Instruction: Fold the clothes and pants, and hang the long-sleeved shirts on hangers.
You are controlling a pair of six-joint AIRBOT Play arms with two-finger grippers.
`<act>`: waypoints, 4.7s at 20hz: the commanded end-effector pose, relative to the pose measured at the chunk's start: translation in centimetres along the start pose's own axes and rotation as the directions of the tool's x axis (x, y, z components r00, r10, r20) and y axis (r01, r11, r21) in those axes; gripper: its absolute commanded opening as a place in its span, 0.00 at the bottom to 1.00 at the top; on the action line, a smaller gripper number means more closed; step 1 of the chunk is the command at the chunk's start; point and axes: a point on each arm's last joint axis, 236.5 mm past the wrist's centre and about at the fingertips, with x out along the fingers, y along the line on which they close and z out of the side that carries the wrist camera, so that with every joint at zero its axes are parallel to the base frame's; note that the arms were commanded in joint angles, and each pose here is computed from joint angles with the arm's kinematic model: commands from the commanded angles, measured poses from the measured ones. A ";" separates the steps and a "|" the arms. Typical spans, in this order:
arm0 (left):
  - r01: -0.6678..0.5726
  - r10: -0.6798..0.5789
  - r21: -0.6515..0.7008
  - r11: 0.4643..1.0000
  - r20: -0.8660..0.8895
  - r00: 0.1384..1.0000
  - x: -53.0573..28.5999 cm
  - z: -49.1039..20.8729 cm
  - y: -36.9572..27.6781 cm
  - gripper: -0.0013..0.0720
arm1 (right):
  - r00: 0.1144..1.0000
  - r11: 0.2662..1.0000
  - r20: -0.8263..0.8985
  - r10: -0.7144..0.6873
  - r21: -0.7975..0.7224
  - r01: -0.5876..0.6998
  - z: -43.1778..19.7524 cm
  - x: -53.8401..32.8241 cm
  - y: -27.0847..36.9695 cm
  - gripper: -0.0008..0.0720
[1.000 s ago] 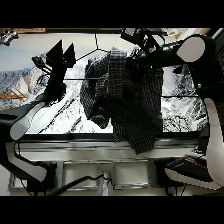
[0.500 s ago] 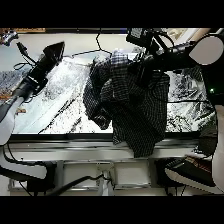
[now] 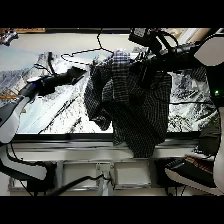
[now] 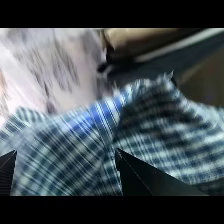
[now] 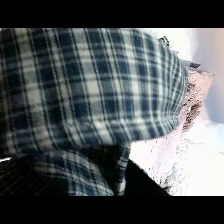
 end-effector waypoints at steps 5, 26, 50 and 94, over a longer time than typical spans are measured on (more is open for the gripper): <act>0.024 -0.022 0.065 0.998 -0.041 0.999 2.0 -1.9 -1.2 0.93 | 1.000 0.999 -0.002 0.005 0.046 -0.005 0.0 -0.1 0.2 0.05; 0.282 -0.285 0.052 0.958 0.277 0.918 -8.3 8.8 -6.4 0.03 | 0.965 0.994 -0.238 -0.111 -0.005 0.114 -5.9 -1.3 -2.8 0.05; 0.136 -0.429 0.631 0.764 0.338 0.838 -13.7 12.8 -17.7 0.03 | 0.938 0.989 -0.319 -0.139 -0.001 0.146 -7.9 -1.7 -3.5 0.04; 0.265 -0.262 0.514 0.816 -0.079 0.962 -5.2 3.1 -24.5 0.68 | 0.618 0.146 -0.476 -0.626 0.707 0.692 -14.6 -27.3 -4.5 0.05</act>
